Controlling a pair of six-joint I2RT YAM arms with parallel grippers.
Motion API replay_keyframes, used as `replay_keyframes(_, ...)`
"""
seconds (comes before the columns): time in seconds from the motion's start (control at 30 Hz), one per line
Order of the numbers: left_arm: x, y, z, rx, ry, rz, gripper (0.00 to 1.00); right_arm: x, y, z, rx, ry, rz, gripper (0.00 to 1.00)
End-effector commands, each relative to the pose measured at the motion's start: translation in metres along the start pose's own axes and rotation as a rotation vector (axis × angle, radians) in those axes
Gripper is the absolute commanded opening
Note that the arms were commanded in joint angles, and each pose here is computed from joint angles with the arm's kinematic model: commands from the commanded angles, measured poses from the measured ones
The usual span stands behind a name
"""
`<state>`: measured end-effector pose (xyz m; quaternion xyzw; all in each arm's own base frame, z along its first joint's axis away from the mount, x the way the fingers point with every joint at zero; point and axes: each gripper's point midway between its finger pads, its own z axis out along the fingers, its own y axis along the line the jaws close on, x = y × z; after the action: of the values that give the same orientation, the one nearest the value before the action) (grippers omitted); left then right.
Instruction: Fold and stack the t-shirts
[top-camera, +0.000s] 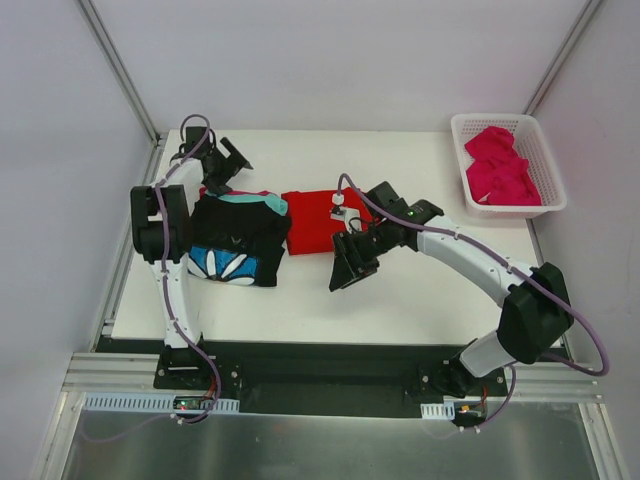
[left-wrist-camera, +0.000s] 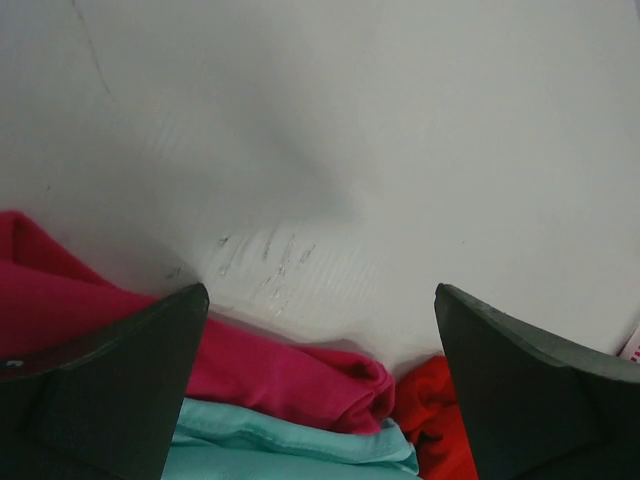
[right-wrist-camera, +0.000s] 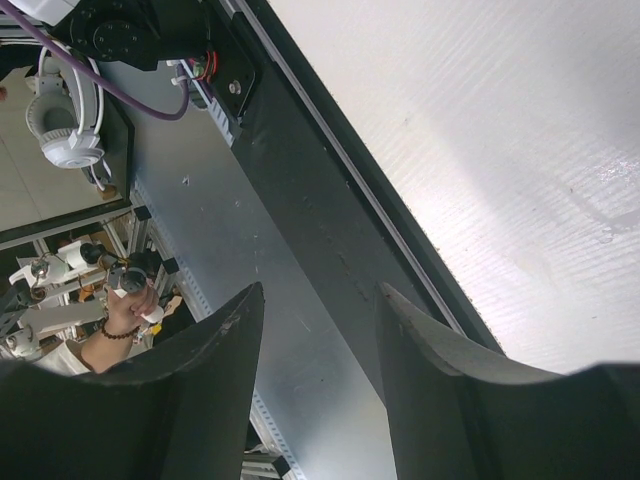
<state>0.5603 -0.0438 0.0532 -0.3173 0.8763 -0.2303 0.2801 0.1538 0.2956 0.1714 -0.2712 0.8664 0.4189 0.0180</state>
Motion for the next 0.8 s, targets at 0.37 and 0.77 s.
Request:
replay_keyframes(0.37,0.08,0.021,-0.064,-0.07,0.122,0.028,0.99,0.014,0.023,-0.017,-0.012,-0.048,-0.046,0.51)
replay_keyframes(0.77,0.103,-0.013,-0.075,-0.046,0.108,0.052,0.99,0.028,0.021,-0.025,0.026,-0.089,-0.061,0.51)
